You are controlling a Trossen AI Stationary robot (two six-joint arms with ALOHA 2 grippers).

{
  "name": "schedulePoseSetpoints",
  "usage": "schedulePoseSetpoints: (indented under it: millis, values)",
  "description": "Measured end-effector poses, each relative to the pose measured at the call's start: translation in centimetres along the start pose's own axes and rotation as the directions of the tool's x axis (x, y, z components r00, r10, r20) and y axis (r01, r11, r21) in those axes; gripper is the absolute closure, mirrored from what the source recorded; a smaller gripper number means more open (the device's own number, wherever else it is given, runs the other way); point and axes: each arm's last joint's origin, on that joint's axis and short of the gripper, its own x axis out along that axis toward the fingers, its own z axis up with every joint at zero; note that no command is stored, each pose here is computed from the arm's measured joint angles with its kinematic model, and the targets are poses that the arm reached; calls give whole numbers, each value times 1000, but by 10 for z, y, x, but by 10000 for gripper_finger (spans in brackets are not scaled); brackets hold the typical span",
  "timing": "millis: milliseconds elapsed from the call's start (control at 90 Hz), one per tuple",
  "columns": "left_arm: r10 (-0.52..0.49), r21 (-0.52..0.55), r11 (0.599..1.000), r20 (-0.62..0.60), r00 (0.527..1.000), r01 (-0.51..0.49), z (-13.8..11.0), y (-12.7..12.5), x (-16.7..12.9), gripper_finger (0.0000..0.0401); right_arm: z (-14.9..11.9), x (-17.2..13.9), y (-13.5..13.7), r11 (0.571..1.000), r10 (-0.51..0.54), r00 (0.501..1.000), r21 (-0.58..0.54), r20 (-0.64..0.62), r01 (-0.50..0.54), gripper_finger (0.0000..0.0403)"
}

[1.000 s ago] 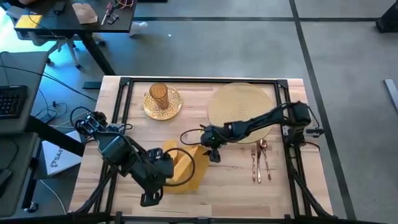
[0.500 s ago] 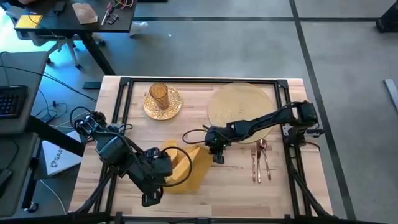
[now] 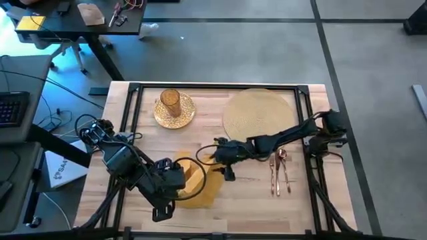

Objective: Set table place
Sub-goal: Fold the yellow table napkin

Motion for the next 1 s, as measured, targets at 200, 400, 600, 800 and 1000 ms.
schedulePoseSetpoints:
  millis: [200,400,600,800,1000]
  values:
    - [-9,-3,1000,-9,1000,9,0,0,0,401,-8,19,-3,998,-10,1000,-61,-19,9,244]
    - [-14,-16,1000,-10,1000,14,0,0,-1,401,1,37,-4,998,-4,997,-61,-72,0,330]
    - [0,-70,998,87,996,6,4,6,-21,401,31,10,-6,999,-50,970,-4,-238,51,400]
    - [101,-130,989,267,958,-68,7,26,-54,401,85,-88,-12,978,-73,954,167,-292,126,403]
    - [170,-121,985,505,846,-125,11,52,-97,401,130,-212,-25,949,-143,989,280,-34,147,403]
